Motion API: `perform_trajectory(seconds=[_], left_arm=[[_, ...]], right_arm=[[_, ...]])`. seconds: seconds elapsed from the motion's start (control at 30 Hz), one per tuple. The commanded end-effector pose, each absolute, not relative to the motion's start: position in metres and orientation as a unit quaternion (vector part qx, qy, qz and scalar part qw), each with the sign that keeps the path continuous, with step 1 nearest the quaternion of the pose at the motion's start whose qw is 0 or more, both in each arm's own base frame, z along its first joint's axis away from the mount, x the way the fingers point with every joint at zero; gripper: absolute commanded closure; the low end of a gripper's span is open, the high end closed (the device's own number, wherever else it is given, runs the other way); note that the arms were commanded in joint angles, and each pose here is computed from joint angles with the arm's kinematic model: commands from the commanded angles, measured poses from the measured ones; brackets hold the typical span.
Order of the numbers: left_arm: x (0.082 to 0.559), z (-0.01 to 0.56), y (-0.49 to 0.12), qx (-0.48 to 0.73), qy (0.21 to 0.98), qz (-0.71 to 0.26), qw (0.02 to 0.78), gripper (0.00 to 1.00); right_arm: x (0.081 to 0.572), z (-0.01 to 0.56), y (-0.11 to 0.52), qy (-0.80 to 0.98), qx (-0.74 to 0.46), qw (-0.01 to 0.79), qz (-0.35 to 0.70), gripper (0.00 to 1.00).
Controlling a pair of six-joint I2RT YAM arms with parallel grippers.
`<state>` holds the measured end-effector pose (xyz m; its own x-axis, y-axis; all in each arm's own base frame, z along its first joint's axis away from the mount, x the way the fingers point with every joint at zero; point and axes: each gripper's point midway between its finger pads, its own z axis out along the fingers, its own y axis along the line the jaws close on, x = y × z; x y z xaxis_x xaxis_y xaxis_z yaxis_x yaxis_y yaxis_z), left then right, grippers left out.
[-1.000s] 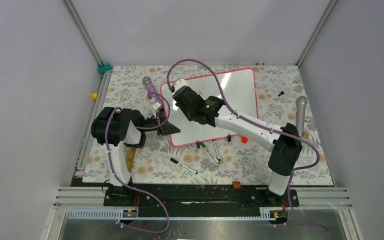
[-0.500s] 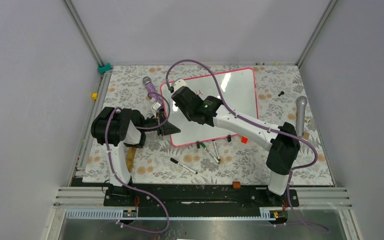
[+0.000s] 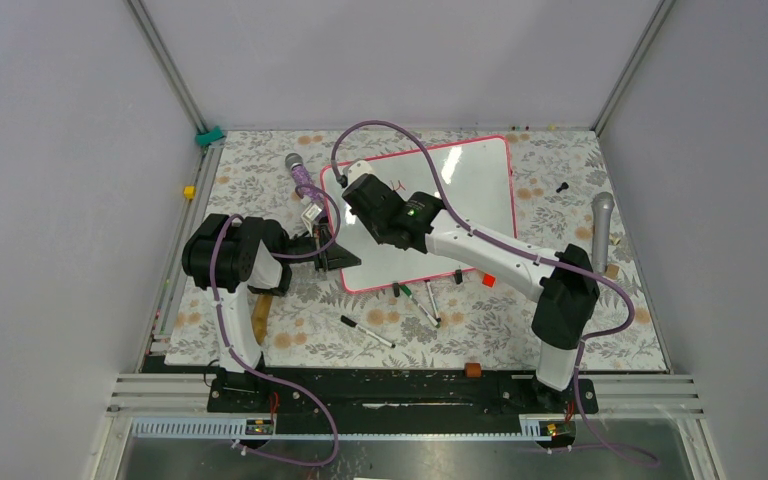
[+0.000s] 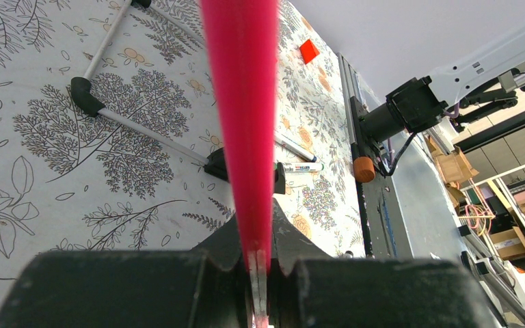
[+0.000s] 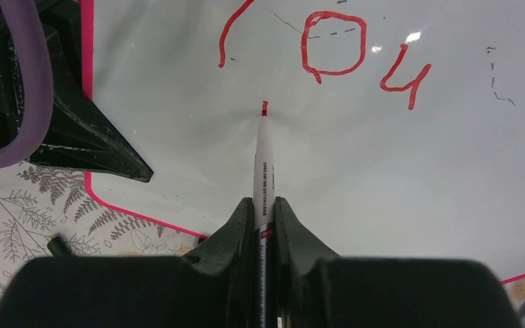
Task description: Write a sentence on the whiteboard
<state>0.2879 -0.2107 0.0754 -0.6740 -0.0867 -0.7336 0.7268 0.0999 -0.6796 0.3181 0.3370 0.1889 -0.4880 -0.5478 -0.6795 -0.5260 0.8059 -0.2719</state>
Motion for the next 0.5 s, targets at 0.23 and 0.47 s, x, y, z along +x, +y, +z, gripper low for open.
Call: perform_trajectory(seconds=[0.23, 0.47], left_arm=[[0.279, 0.063, -0.215, 0.268, 0.659, -0.629, 0.314, 1.0], [0.279, 0.062, -0.215, 0.268, 0.659, -0.629, 0.313, 1.0]], right_arm=[[0.305, 0.178, 0.334, 0.873, -0.316, 0.371, -0.007, 1.0], [0.298, 0.171, 0.333, 0.877, -0.321, 0.356, -0.002, 1.0]])
